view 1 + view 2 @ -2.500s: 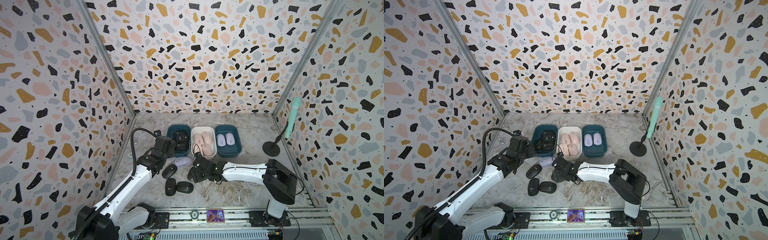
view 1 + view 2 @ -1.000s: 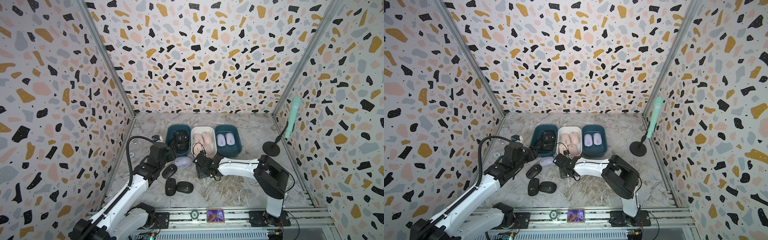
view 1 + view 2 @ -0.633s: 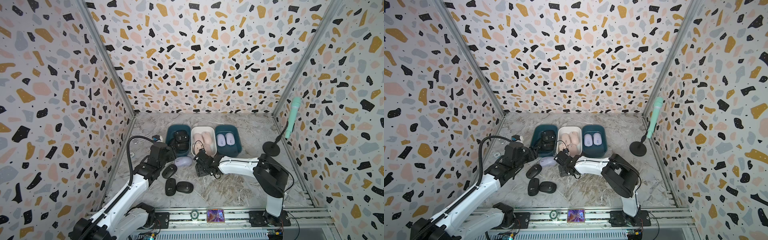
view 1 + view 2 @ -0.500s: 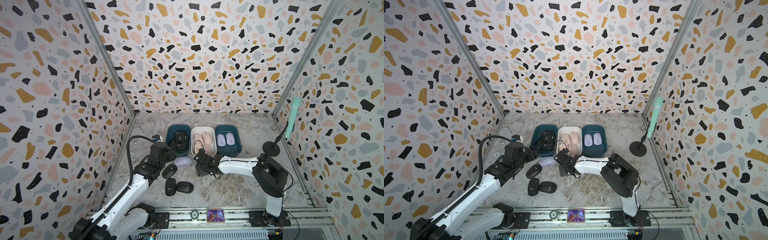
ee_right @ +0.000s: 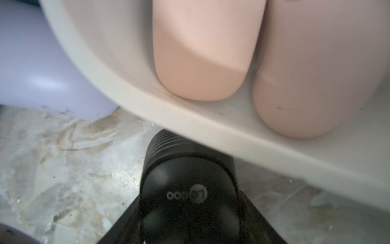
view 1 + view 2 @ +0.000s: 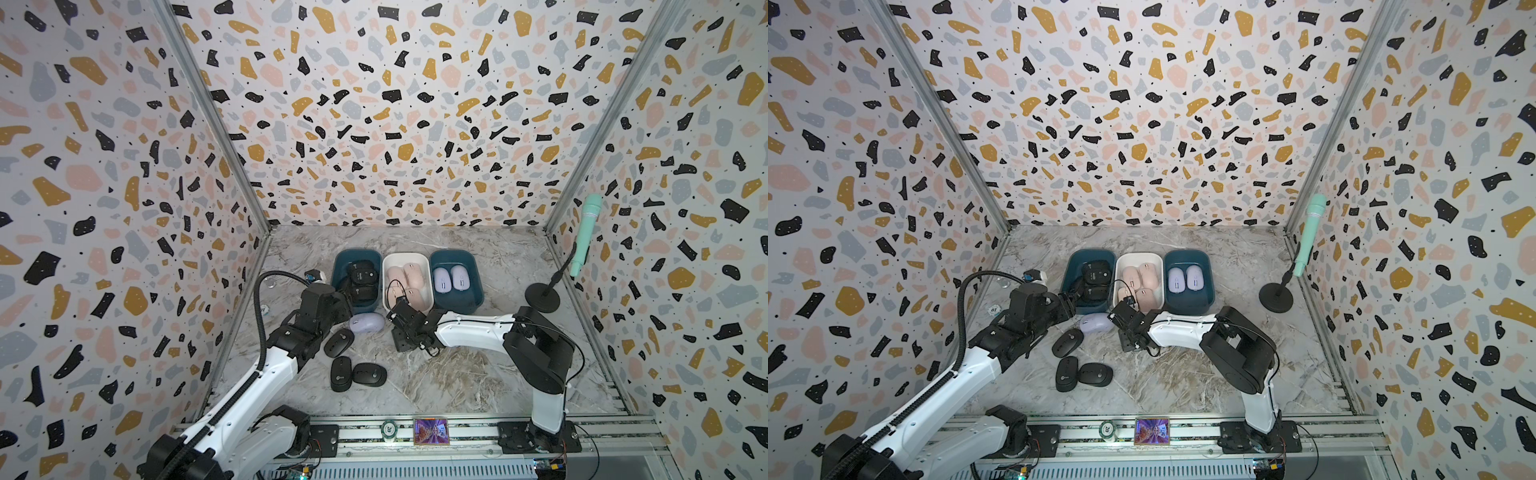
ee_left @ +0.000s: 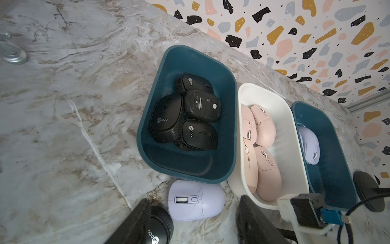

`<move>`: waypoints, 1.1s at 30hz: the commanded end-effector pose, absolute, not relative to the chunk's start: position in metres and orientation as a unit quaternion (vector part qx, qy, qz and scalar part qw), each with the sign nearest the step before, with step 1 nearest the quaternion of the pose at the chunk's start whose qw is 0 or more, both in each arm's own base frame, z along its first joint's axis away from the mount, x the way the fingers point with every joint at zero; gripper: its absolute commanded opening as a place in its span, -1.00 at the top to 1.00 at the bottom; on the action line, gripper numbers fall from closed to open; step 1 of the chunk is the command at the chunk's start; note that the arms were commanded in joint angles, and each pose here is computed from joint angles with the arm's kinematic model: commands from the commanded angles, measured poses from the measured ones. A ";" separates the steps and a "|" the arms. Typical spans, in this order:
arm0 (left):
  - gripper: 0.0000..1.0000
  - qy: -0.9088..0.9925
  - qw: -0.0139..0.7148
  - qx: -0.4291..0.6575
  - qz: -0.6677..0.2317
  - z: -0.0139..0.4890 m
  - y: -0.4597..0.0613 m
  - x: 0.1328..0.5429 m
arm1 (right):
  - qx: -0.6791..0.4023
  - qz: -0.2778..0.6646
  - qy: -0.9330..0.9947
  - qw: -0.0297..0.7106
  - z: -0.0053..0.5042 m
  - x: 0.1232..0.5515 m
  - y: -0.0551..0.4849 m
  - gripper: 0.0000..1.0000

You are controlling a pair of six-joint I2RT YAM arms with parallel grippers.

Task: Place the mice by color into the storage box
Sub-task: Pick up the mouse from the center of the board, then place the mouse in the storage box.

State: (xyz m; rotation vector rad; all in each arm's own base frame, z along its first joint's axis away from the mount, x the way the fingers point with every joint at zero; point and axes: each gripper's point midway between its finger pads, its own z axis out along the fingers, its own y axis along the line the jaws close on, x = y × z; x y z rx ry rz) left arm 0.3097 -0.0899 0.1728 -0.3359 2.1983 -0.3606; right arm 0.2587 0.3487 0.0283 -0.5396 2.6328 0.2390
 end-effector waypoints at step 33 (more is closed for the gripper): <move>-0.34 0.859 0.484 -0.155 -0.064 0.230 -0.054 0.311 | -0.282 0.218 0.858 0.369 0.181 0.347 0.462 -0.26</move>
